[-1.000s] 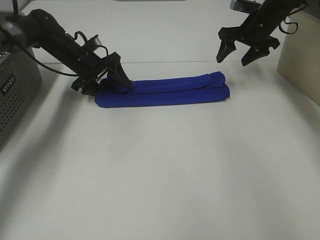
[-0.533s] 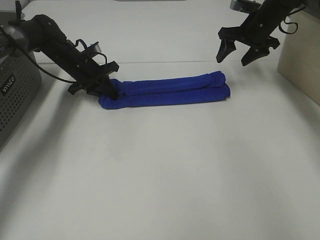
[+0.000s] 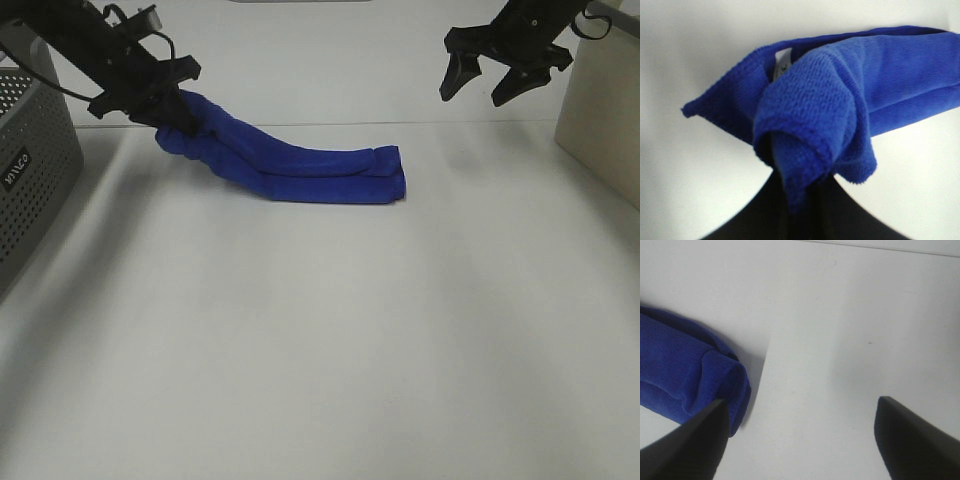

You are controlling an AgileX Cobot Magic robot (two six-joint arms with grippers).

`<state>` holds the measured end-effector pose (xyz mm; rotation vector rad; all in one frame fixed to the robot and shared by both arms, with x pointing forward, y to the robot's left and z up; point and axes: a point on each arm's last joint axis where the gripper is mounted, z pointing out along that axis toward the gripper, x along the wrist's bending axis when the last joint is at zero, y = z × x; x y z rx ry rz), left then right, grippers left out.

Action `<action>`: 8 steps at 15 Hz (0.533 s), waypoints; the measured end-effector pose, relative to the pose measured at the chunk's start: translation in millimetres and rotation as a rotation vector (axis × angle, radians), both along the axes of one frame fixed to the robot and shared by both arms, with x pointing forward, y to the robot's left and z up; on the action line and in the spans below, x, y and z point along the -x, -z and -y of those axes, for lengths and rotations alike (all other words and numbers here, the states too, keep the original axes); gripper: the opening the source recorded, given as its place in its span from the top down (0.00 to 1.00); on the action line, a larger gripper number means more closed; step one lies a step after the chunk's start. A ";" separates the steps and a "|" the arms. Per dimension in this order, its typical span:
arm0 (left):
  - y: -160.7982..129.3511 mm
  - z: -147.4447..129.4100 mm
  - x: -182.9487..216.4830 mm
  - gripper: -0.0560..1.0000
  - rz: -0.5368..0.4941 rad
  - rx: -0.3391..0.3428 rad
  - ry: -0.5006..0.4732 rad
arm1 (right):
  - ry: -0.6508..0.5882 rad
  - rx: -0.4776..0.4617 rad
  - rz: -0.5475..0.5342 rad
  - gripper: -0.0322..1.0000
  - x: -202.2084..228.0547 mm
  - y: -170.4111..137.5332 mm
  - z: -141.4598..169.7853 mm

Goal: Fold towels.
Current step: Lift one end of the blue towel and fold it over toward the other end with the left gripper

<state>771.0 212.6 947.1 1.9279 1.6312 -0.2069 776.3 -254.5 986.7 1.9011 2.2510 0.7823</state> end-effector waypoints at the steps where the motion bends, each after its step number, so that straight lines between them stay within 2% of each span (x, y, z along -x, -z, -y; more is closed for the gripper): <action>1: -7.2 8.9 1.7 0.89 0.015 0.026 0.019 | 0.000 0.006 0.010 0.24 0.9 -5.2 0.5; 3: -12.7 38.8 7.1 0.89 0.024 0.089 0.076 | 0.000 0.005 0.041 0.24 4.1 -21.8 0.6; 6: -13.9 94.9 20.5 0.89 0.034 0.134 0.157 | 0.000 0.004 0.075 0.24 8.2 -40.2 0.7; 8: -15.2 122.4 25.1 0.89 0.077 0.156 0.168 | 0.000 0.003 0.086 0.24 9.6 -46.0 0.8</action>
